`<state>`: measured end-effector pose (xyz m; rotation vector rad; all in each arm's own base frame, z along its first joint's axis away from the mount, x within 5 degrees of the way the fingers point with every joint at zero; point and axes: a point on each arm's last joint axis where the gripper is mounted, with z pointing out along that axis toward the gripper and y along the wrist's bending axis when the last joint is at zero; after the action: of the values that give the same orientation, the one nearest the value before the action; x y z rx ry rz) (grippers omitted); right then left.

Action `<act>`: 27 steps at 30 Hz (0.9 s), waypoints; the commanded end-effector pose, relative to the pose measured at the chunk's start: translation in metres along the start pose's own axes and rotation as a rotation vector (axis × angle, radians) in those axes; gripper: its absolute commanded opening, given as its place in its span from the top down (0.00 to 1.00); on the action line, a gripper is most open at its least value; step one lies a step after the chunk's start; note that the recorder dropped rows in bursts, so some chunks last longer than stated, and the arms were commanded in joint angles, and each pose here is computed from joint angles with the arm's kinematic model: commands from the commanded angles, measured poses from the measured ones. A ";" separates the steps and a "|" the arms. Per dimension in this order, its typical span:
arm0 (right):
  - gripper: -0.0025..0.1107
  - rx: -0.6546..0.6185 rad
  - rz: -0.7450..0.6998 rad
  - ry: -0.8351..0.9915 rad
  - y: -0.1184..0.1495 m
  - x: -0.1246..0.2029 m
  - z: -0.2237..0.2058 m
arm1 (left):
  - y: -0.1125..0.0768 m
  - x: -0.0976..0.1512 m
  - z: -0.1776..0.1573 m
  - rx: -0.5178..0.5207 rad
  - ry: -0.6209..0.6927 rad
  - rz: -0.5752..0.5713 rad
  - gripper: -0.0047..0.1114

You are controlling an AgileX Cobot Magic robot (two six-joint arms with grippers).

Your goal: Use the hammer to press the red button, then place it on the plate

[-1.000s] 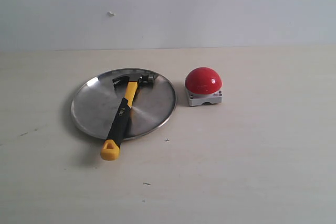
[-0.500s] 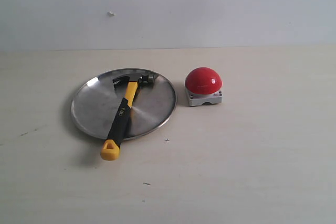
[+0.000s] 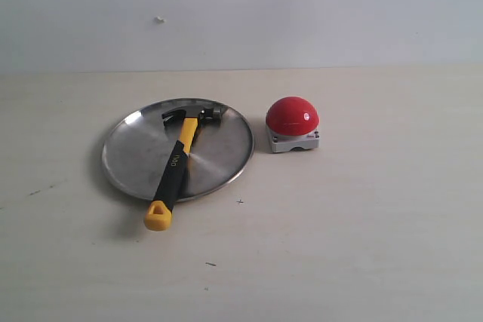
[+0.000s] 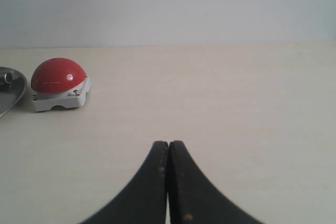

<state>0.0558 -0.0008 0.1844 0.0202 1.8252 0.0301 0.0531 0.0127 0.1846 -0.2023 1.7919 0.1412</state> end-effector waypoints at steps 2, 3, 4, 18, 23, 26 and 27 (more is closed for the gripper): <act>0.98 0.003 -0.007 -0.020 0.000 0.000 0.000 | 0.000 -0.001 0.000 -0.004 -0.008 0.004 0.96; 0.98 0.003 -0.007 -0.020 0.000 0.000 0.000 | 0.000 -0.001 0.000 -0.004 -0.008 0.004 0.96; 0.98 0.003 -0.007 -0.020 0.000 0.000 0.000 | 0.000 -0.001 0.000 -0.004 -0.008 0.004 0.96; 0.98 0.002 -0.006 -0.043 0.000 -0.001 -0.002 | 0.000 -0.001 0.000 -0.004 -0.008 0.004 0.96; 0.98 0.002 -0.006 -0.043 0.000 -0.001 -0.002 | 0.000 -0.001 0.000 -0.004 -0.008 0.004 0.96; 0.98 0.002 -0.004 -0.043 0.000 -0.001 -0.002 | 0.000 -0.001 0.000 -0.004 -0.008 0.004 0.96; 0.98 0.002 -0.004 -0.043 0.000 -0.001 -0.002 | 0.000 -0.001 0.000 -0.004 -0.008 0.004 0.96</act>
<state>0.0545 -0.0010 0.1859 0.0225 1.8001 0.0299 0.0531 0.0127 0.1846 -0.2023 1.7919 0.1412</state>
